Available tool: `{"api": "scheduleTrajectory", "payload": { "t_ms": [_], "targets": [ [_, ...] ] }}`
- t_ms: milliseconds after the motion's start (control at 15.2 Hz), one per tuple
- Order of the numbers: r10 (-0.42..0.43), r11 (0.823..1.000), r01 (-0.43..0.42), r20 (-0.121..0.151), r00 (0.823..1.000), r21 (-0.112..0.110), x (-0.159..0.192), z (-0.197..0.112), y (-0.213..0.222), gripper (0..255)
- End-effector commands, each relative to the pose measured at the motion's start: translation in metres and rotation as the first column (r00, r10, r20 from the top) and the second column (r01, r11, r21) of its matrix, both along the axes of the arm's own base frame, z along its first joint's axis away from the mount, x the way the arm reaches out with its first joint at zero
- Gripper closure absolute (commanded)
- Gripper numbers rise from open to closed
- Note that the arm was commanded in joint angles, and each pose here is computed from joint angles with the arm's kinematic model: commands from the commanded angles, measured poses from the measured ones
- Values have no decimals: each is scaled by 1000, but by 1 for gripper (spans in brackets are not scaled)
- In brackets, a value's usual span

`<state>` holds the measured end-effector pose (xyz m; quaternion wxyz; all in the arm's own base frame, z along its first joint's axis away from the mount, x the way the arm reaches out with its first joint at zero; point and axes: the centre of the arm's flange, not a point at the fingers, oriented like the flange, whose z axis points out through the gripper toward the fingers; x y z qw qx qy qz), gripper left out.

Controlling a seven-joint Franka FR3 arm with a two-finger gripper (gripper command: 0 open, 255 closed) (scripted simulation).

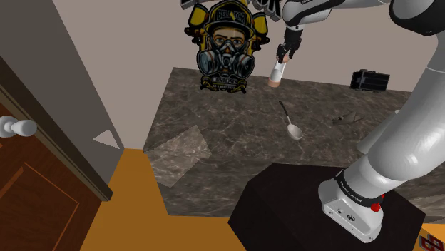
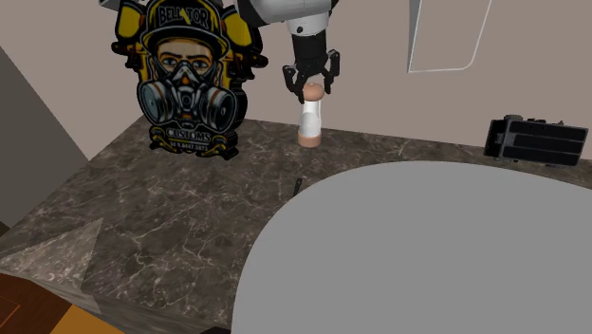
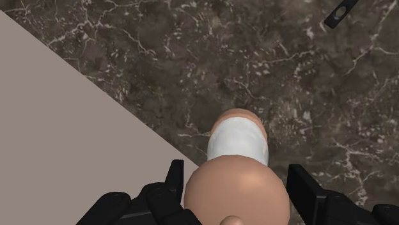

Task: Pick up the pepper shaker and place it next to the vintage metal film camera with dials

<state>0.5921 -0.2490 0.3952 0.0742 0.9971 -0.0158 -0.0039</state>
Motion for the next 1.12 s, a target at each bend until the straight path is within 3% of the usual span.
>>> {"api": "scheduleTrajectory", "payload": {
  "t_ms": [0,528,1056],
  "targets": [
    [0,1000,0,-1,1000,1,0,-1,0,255],
    [0,1000,0,-1,1000,1,0,-1,0,255],
    [0,1000,0,-1,1000,1,0,41,0,255]
  ]
}}
